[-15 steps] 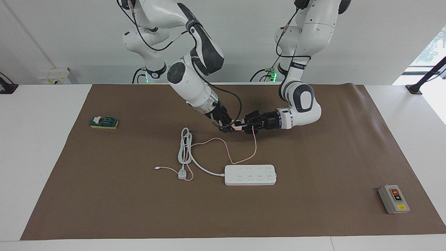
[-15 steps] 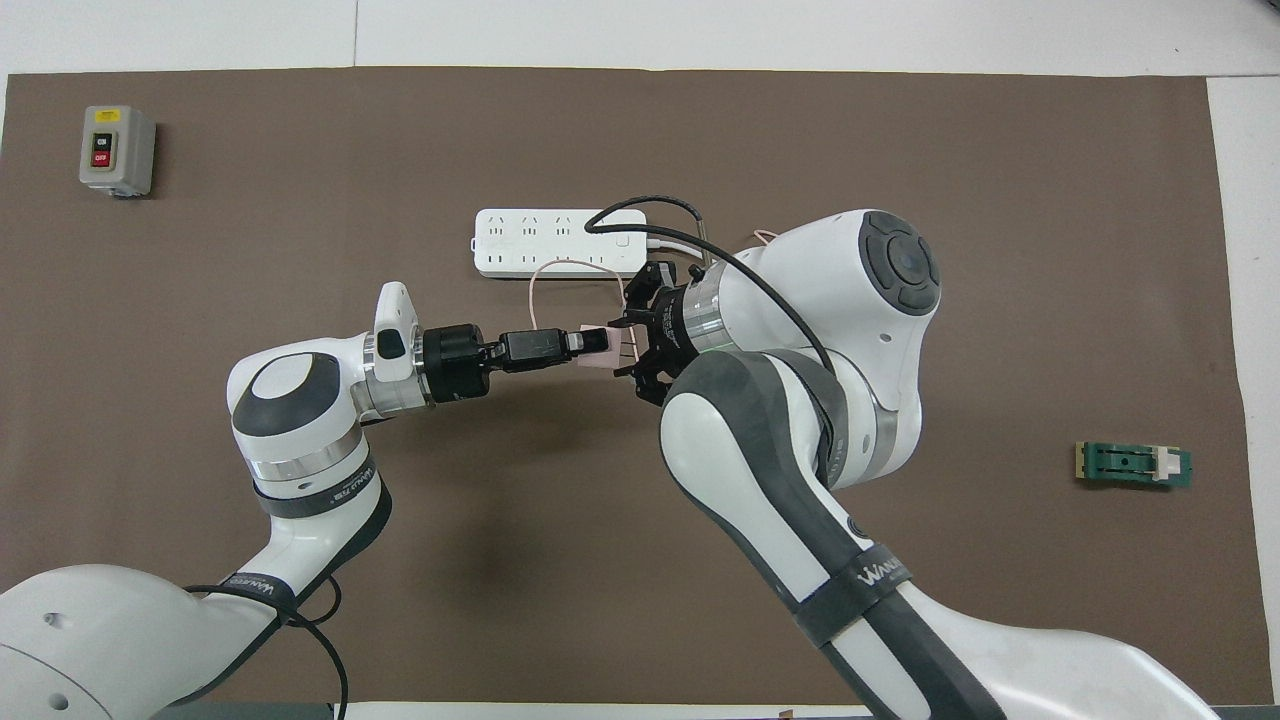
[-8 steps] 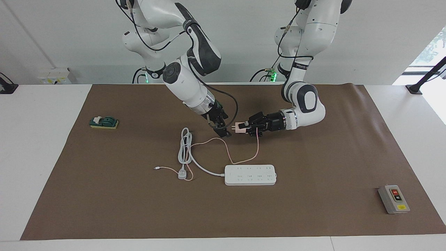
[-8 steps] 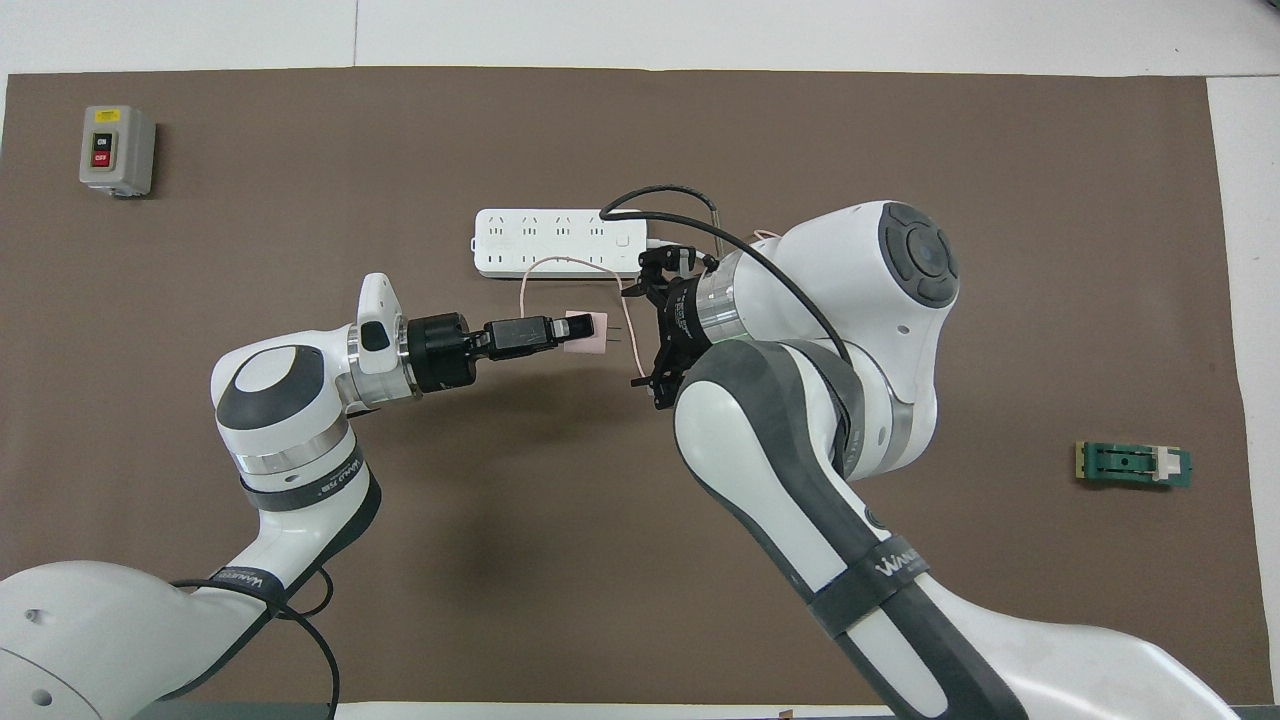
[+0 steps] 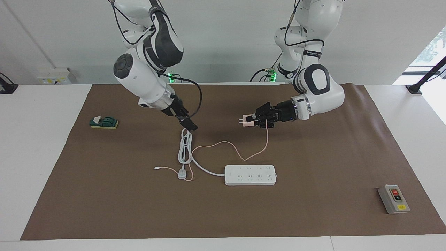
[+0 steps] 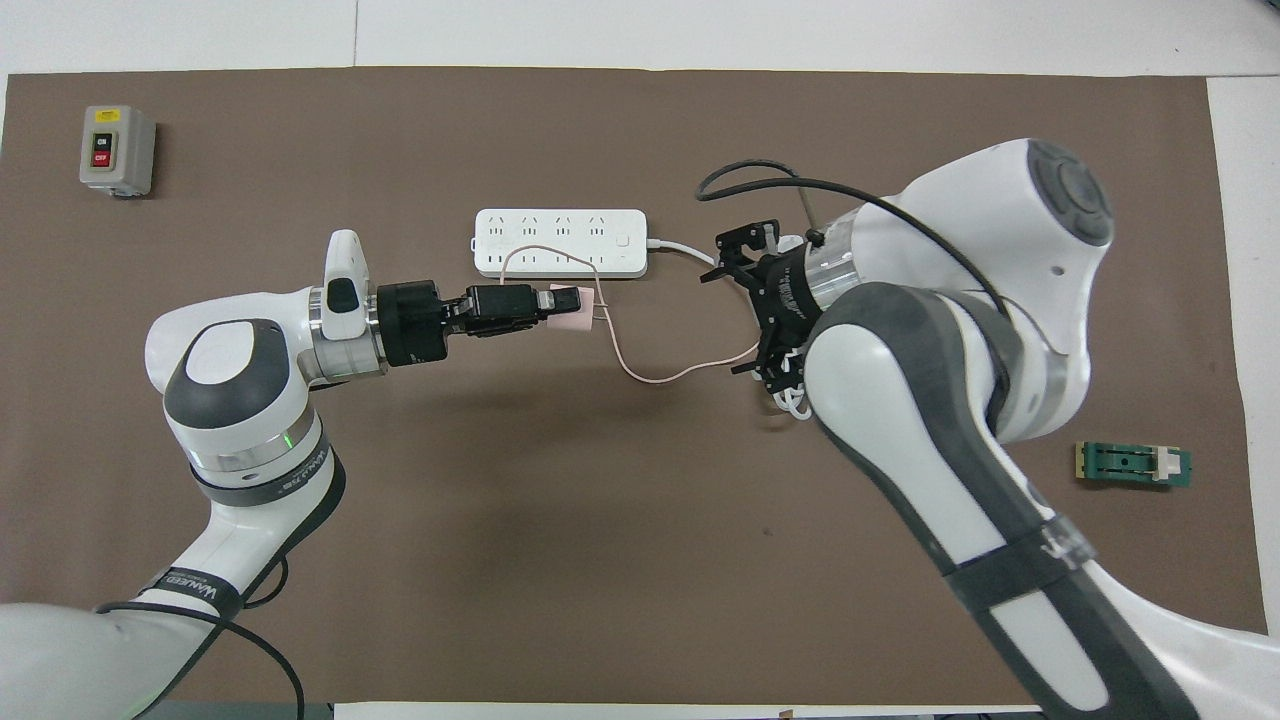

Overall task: Plug charger into power strip
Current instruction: 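Pull the plug back with the left gripper while the right gripper retracts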

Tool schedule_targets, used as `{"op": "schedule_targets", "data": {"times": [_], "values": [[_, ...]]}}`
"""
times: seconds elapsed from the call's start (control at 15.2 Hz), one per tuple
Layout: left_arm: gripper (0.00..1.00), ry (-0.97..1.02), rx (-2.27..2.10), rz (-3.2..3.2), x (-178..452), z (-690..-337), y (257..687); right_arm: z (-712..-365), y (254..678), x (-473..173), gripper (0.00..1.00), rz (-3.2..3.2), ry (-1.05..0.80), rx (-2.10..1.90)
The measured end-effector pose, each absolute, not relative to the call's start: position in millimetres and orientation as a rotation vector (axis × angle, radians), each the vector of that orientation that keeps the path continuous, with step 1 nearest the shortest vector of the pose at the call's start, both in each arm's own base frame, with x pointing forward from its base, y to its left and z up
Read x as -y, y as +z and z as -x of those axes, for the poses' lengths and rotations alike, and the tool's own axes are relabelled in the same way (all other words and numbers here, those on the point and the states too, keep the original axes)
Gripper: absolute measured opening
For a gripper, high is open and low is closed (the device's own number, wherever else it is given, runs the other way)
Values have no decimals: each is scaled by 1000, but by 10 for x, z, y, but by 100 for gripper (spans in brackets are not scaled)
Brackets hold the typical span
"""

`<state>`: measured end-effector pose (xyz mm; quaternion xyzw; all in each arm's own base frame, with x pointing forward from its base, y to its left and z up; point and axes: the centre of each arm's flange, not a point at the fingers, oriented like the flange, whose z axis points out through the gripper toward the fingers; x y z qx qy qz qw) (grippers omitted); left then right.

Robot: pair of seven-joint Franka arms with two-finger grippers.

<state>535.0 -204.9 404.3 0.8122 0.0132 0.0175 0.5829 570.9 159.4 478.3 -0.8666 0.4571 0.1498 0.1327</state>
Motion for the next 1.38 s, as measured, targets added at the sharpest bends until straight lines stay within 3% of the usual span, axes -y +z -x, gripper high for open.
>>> {"op": "schedule_targets", "data": {"times": [0.59, 0.86, 1.18, 1.38], "values": [[31, -47, 31, -2333, 1236, -5466, 4226, -5391, 5417, -618, 100, 3013, 271, -500], [31, -158, 97, -2556, 959, -5560, 4728, -5458, 5708, -401, 100, 3104, 226, -251], [31, -301, 140, -2771, 816, -5560, 5345, -5569, 5661, -270, 100, 3163, 231, -94], [31, -311, 135, -2816, 739, -5621, 5496, -5579, 5740, -94, 100, 3167, 216, -28]]}}
